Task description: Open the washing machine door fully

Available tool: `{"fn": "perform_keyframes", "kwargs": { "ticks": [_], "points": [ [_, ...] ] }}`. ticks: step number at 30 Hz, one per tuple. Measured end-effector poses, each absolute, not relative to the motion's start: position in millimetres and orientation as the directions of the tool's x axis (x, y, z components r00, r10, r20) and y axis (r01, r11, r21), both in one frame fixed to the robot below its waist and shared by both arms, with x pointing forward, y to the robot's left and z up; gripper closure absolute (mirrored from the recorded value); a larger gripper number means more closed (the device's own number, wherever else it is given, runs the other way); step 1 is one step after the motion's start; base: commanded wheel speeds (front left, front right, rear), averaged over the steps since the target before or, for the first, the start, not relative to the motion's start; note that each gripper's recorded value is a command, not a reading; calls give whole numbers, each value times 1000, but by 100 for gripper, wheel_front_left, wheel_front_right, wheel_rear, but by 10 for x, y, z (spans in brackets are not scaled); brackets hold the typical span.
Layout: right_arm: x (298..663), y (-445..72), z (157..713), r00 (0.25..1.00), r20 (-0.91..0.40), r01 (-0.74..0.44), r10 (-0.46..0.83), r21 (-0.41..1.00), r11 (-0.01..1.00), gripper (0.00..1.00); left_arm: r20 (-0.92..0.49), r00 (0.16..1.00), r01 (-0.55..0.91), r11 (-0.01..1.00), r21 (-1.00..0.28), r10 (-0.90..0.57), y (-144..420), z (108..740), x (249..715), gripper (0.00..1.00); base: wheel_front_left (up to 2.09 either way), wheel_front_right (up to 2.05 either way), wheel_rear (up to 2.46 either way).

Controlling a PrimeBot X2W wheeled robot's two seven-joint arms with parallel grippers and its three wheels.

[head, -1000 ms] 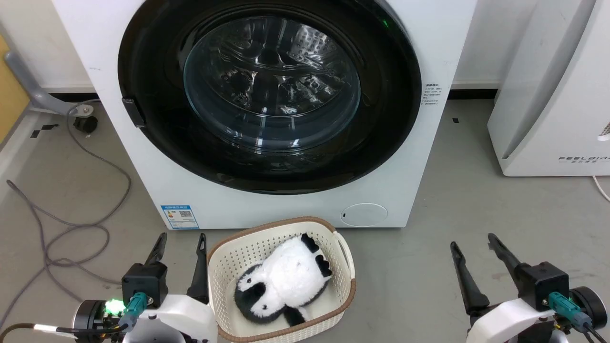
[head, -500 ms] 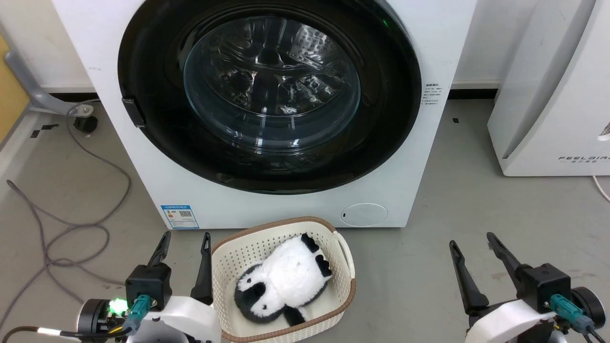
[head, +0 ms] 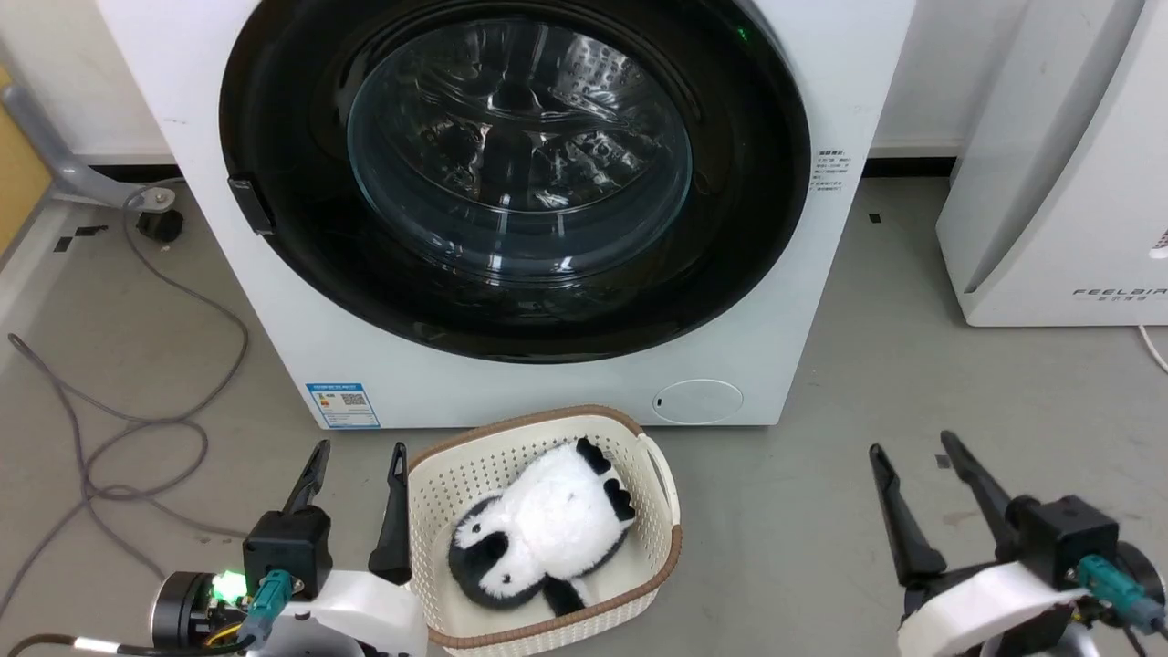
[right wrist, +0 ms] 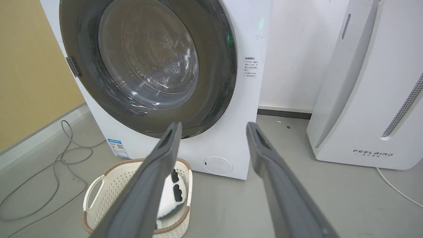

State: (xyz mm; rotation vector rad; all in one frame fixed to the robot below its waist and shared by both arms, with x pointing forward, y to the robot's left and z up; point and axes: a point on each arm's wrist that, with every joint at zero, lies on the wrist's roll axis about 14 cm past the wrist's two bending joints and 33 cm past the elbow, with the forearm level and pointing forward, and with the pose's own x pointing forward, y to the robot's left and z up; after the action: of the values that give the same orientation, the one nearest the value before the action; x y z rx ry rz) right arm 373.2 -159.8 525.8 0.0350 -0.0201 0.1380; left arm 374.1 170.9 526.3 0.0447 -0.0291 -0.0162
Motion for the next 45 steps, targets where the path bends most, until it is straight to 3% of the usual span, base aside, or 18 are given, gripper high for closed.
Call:
{"fn": "perform_keyframes", "kwargs": {
  "ticks": [32,33,34,45],
  "points": [
    [4564,-1843,5859,984,150,-134,95,274,952,0,12,1000,18,999,35,-18,1687,5073,3841,0,0,0,0],
    [4597,-1841,5867,984,150,-135,96,280,950,42,11,1000,17,999,35,-17,1689,5069,3848,0,0,0,0],
    [4630,-1844,5877,984,150,-136,95,285,949,100,12,1000,16,999,34,-17,1691,5069,3855,0,0,0,0],
    [5172,-1963,5921,993,102,-102,61,460,882,100,13,1000,-4,1000,25,4,1744,5018,3925,0,0,0,0]
  ]
}}
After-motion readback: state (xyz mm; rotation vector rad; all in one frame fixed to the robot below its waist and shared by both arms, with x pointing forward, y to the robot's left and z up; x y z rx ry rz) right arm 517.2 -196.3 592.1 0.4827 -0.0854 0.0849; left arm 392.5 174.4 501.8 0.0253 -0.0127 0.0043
